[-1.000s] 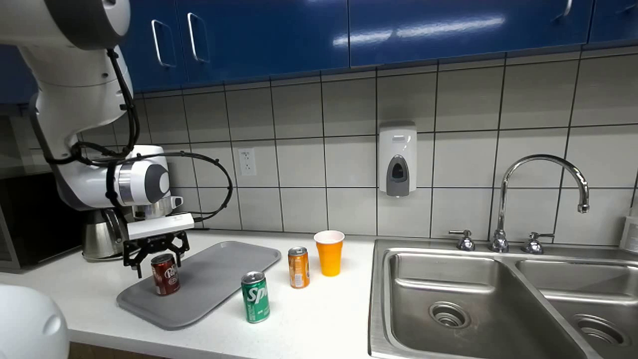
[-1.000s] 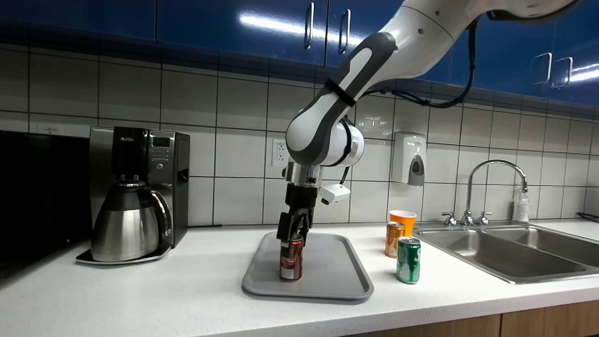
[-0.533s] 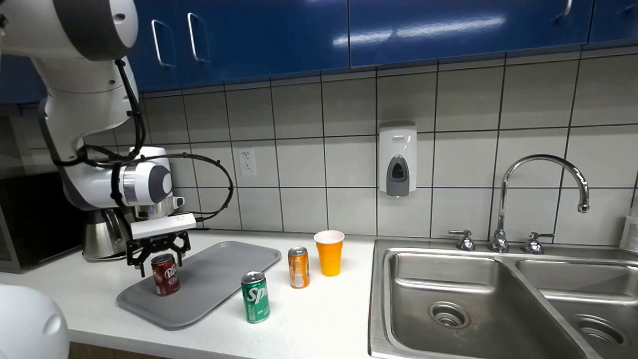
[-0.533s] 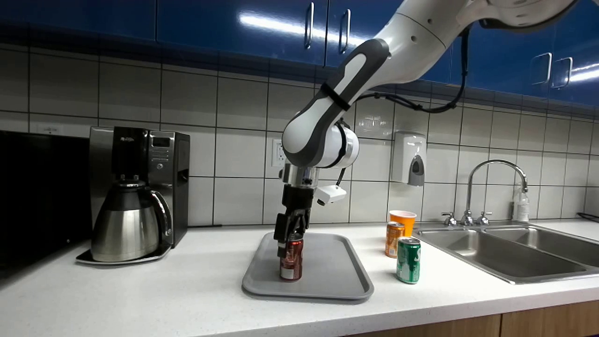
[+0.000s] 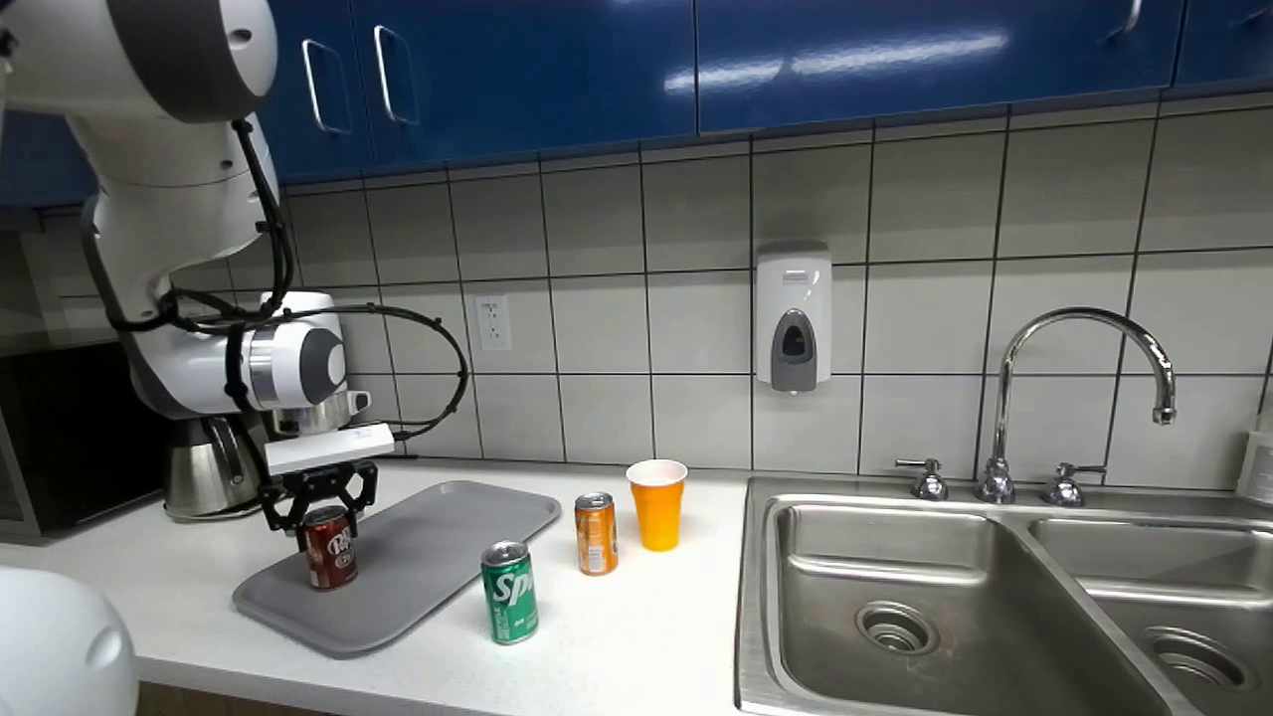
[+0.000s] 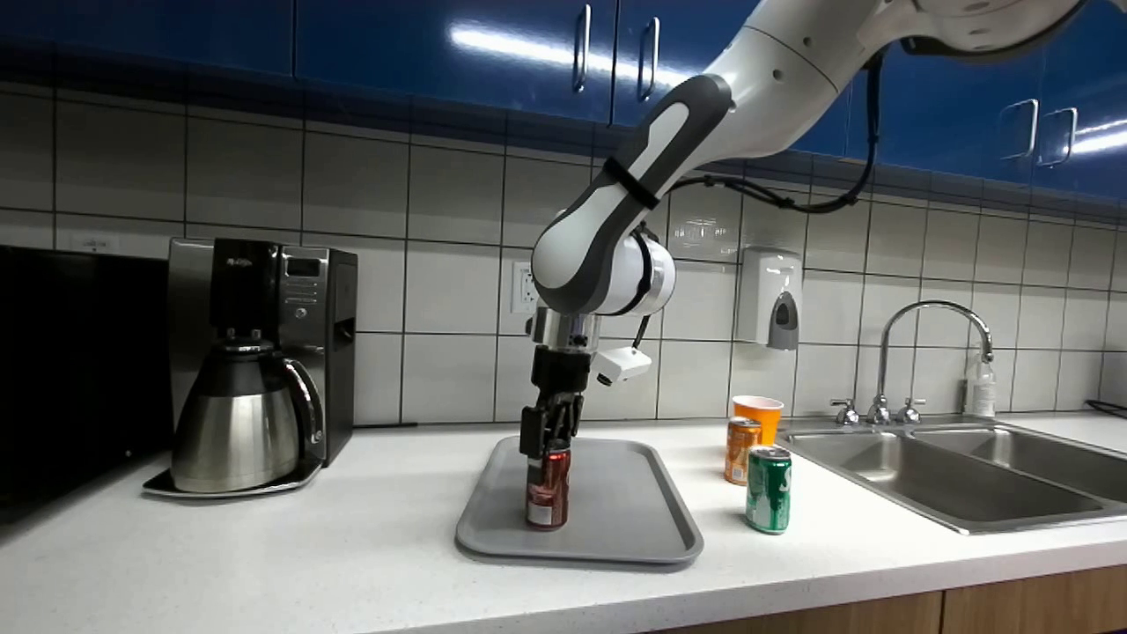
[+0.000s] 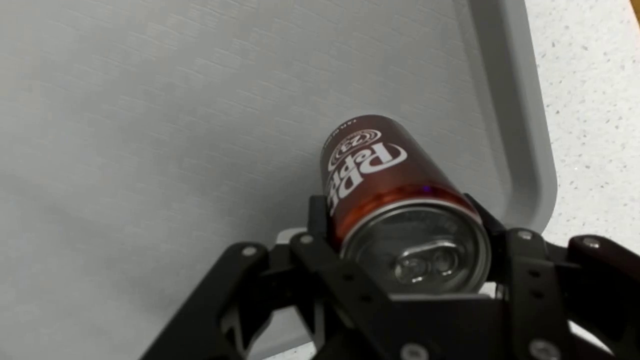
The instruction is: Take the cans off of the tray
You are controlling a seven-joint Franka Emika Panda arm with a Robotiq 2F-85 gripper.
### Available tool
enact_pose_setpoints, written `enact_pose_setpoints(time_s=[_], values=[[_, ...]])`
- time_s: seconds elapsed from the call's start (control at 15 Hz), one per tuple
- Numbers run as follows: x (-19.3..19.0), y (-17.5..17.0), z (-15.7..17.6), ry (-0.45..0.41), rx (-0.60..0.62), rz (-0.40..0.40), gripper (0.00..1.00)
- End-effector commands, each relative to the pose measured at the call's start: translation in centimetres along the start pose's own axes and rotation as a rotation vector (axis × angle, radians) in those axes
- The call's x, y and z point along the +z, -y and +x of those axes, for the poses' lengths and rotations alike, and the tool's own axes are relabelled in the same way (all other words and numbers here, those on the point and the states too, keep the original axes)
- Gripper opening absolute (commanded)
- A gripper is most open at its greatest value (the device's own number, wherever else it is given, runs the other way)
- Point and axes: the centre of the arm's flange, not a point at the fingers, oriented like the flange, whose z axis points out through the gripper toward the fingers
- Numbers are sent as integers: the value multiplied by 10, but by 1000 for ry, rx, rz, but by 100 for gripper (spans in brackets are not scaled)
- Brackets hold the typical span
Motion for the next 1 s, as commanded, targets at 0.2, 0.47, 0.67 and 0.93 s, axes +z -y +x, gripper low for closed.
enact_pose_setpoints(time_s=[0.2,0.47,0.67,0.93], values=[[-20,7,5,-4,-4,-30,38],[-30,16,8,-19,-21,-35,38],[-35,18,9,-24,-24,-44,38],[-43,23,11,-32,-36,-64,38]])
